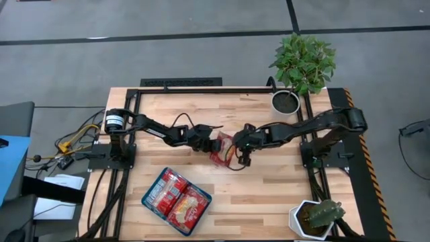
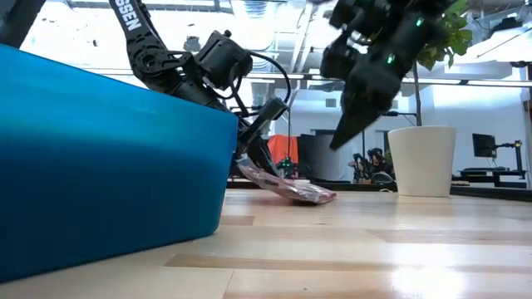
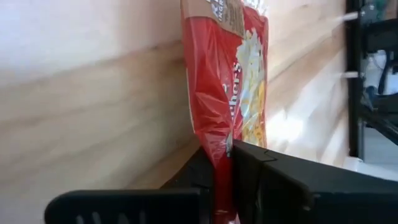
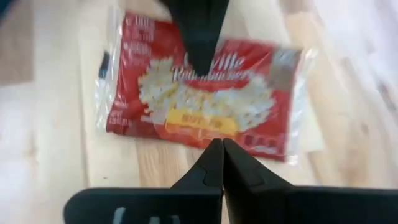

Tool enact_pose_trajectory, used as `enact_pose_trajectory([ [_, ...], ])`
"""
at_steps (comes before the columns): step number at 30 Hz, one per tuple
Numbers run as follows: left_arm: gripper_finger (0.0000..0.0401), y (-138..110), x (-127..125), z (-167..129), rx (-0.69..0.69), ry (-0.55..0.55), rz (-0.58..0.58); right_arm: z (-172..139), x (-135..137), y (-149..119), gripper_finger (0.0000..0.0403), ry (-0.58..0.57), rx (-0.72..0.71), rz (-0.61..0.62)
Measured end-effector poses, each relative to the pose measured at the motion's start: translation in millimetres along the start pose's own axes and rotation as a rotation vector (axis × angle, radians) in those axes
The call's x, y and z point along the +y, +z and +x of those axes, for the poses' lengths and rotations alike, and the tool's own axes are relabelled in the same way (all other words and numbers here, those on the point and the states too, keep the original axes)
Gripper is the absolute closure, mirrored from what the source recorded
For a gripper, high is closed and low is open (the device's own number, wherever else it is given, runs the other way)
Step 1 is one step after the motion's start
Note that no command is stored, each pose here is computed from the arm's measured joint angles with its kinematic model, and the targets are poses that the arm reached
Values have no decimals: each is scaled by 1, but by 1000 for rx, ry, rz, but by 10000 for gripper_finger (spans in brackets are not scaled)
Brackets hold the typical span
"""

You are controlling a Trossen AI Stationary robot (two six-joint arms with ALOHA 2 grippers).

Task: Sort popcorn bags into baskets
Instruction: Put the red popcorn bag into the blue bin

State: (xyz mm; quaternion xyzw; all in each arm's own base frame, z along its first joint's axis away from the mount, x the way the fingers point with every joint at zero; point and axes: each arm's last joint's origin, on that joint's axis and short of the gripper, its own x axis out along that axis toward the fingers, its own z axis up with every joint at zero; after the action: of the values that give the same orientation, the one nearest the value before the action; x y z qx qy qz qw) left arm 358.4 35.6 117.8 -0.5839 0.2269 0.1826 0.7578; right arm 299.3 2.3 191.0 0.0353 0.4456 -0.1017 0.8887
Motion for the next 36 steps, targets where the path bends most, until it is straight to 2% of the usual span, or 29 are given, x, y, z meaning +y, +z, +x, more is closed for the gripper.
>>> enact_pose_trajectory([
  [5, 389, 0, -11, -4, 61, -103, -54, -37, -6, 3, 386, -16, -50, 8],
  [9, 395, -6, -36, -22, 92, -205, -46, -64, -10, 1, 375, -58, -91, 9],
  [12, 395, -13, -58, -44, 107, -267, -36, -80, -14, -1, 373, -83, -112, 13],
  [16, 397, -30, -90, -87, 85, -331, -28, -95, -16, -3, 383, -75, -143, 24],
  [20, 397, -58, -110, -136, 19, -327, -59, -102, -15, -4, 389, -65, -159, 21],
  [25, 398, -102, -116, -186, -35, -313, -111, -102, -11, -5, 377, -56, -153, 10],
  [31, 398, -158, -117, -211, 68, -373, -151, -95, -9, -6, 374, -53, -123, 1],
  [36, 398, -196, -107, -215, 118, -346, -195, -93, -8, -6, 386, -51, -114, -6],
])
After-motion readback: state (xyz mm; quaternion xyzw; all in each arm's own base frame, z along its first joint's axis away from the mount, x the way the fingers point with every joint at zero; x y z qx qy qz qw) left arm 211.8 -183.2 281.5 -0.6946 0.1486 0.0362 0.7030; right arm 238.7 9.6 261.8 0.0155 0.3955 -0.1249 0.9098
